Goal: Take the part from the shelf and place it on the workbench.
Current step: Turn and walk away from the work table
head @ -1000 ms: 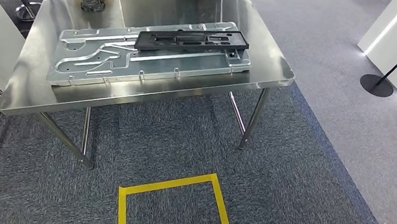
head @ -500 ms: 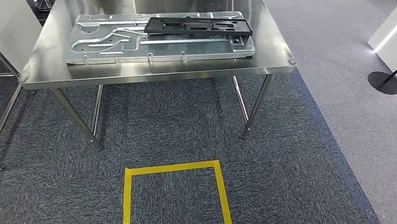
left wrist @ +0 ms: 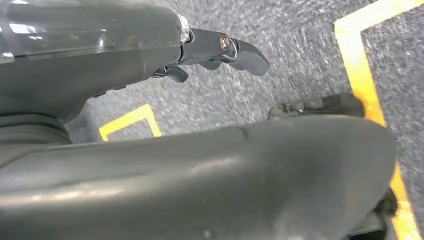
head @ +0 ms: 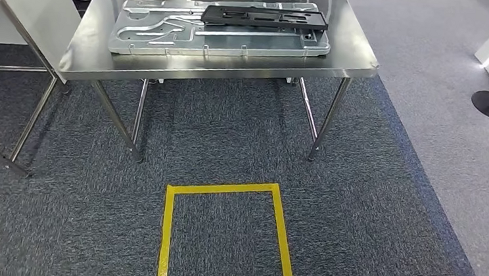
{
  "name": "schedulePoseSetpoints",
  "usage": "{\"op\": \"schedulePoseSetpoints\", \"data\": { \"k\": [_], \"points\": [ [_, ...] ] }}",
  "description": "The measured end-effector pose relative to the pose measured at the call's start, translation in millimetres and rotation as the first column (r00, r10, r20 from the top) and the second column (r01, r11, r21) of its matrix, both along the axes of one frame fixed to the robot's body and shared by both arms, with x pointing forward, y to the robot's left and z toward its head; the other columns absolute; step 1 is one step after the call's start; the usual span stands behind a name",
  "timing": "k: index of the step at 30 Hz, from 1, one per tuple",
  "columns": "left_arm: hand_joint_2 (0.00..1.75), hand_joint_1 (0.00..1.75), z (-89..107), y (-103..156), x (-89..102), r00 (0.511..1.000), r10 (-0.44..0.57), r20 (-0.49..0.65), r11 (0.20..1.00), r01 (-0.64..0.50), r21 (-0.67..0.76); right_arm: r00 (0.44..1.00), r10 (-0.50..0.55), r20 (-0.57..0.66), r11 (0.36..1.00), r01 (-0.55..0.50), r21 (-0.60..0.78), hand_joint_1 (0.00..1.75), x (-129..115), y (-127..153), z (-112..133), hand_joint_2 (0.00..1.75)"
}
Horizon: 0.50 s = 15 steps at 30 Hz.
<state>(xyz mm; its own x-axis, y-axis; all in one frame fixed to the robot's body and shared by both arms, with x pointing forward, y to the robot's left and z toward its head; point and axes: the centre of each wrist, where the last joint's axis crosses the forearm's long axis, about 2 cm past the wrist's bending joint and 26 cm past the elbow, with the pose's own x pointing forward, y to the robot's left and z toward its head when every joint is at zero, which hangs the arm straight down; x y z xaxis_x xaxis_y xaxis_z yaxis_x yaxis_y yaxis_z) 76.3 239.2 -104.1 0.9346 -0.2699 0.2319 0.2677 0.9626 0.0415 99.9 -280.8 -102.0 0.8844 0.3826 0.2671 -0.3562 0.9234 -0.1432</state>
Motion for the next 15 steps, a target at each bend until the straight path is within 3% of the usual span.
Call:
{"op": "schedulePoseSetpoints", "data": {
  "k": [15],
  "points": [
    [0.0,0.0,0.3,-0.6,1.1,1.0,-0.019,0.008,1.0,0.019,0.003,0.999,-0.018,0.035,1.0,0.018,-0.024,0.0,6.7,-16.7,1.4,0.0]
  ]
}}
